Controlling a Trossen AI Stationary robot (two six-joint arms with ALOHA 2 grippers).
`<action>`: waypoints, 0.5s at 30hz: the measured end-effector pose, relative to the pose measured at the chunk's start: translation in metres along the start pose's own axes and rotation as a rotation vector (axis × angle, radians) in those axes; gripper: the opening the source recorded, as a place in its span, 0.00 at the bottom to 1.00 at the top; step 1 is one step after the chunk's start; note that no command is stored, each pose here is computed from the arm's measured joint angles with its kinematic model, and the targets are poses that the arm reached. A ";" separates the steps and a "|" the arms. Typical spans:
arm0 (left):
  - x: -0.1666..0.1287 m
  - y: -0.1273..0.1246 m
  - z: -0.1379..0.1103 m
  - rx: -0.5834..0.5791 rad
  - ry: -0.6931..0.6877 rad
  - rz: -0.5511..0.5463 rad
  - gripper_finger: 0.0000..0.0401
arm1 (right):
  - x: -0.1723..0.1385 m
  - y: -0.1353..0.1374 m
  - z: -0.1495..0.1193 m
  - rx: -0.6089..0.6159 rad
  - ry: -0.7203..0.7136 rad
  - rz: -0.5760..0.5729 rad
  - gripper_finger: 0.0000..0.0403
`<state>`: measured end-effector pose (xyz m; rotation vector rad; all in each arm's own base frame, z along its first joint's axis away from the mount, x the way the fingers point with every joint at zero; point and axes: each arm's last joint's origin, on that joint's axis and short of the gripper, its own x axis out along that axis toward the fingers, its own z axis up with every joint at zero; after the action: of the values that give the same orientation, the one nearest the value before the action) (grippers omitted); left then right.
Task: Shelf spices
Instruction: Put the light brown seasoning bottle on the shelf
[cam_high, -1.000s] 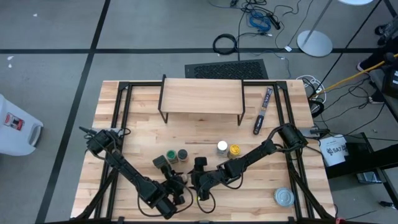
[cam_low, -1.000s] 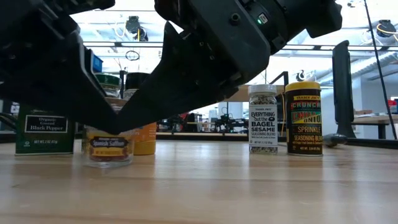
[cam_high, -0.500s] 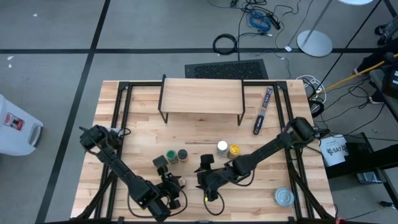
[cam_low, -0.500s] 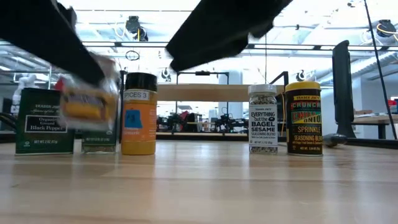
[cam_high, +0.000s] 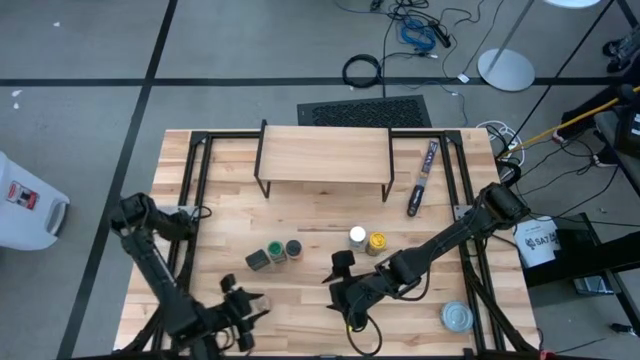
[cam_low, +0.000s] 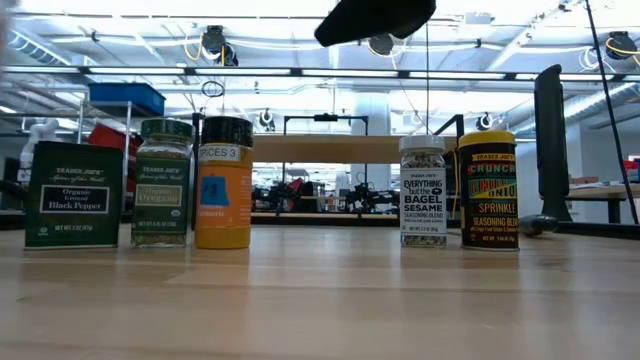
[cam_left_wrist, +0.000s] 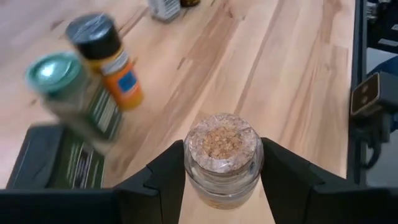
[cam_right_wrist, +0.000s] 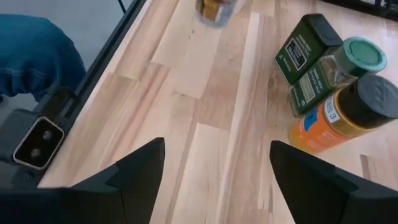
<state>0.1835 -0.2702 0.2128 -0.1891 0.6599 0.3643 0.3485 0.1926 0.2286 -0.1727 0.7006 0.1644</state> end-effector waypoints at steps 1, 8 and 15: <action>-0.004 0.001 -0.004 -0.018 0.004 0.004 0.44 | 0.000 0.000 0.000 -0.001 0.004 0.000 0.69; -0.023 0.009 -0.032 -0.118 0.012 0.052 0.44 | 0.000 0.000 -0.003 -0.006 0.028 0.015 0.69; -0.020 0.019 -0.050 -0.138 -0.013 0.189 0.44 | 0.000 0.000 -0.002 -0.004 0.028 0.018 0.69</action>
<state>0.1336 -0.2726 0.1852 -0.2559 0.6420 0.5927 0.3468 0.1922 0.2268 -0.1727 0.7296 0.1806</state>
